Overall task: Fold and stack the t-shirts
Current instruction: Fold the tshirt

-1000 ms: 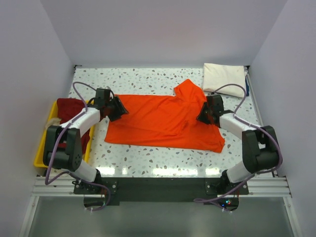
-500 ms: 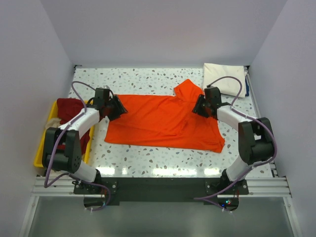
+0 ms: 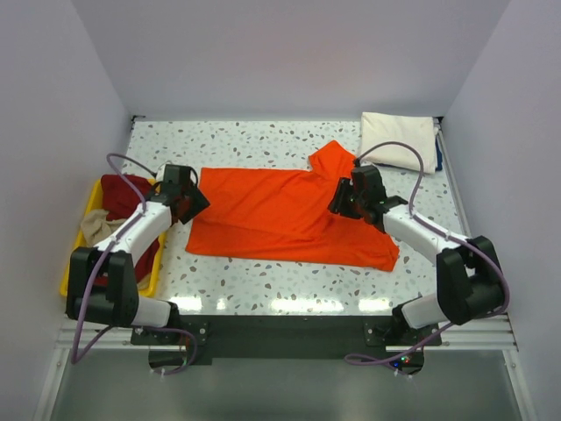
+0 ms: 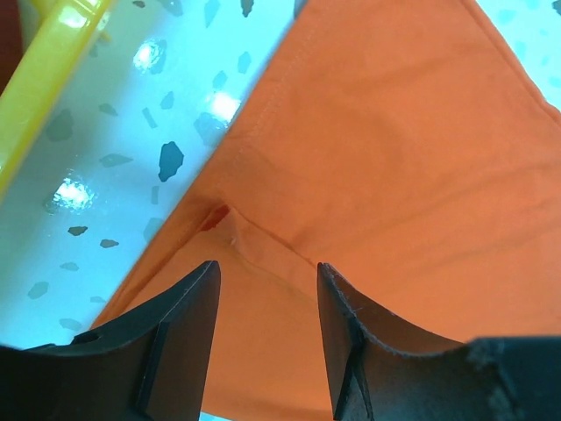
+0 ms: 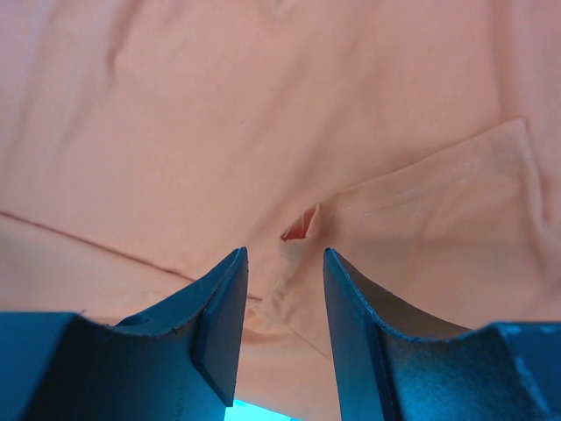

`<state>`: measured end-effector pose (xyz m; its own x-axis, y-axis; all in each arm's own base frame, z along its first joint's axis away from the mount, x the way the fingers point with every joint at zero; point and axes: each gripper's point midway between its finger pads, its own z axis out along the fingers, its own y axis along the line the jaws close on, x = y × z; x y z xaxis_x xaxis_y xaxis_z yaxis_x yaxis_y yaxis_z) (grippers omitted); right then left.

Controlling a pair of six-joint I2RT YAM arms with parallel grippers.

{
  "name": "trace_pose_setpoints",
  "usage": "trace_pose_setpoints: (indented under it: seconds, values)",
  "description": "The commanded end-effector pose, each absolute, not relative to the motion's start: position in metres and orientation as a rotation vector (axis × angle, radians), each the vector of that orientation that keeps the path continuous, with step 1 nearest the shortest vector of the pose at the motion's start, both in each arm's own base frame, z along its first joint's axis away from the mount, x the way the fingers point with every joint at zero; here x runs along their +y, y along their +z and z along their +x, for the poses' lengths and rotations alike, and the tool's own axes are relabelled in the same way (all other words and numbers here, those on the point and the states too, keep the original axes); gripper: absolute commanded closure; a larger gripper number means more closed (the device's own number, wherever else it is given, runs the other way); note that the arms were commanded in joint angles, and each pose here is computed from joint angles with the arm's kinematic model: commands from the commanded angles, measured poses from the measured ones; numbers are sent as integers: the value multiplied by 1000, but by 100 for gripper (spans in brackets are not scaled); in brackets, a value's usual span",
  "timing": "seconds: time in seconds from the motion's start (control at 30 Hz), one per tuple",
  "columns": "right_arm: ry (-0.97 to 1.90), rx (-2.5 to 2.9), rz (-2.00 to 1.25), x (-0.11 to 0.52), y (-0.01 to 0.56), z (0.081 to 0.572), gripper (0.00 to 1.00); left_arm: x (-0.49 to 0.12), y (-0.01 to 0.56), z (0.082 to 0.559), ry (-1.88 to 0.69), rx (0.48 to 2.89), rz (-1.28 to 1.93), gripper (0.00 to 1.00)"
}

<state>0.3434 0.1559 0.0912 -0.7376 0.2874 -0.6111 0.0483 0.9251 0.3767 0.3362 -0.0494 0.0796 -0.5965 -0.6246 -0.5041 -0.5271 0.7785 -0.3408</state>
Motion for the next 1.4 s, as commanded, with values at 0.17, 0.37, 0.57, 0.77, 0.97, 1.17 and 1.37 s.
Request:
trace_pose_setpoints:
  seconds: [0.17,0.37,0.57,0.77,0.97,1.17,1.37]
  values:
    - [329,2400,198,168,76,344,56,-38,57,338,-90,2371,-947,48]
    - [276,2418,183,170,67,345,56,-34,51,343,-31,2385,-978,48]
    - [266,2416,168,172,68,346,56,-32,48,349,-9,2383,-986,50]
    - [265,2424,165,173,64,346,56,-31,41,347,10,2398,-990,57]
    - [260,2428,160,174,61,346,56,-33,39,349,-1,2401,-983,68]
    - [266,2428,158,175,61,346,56,-35,38,348,-11,2413,-972,89]
    - [256,2435,157,175,57,346,56,-36,50,349,-42,2394,-950,100]
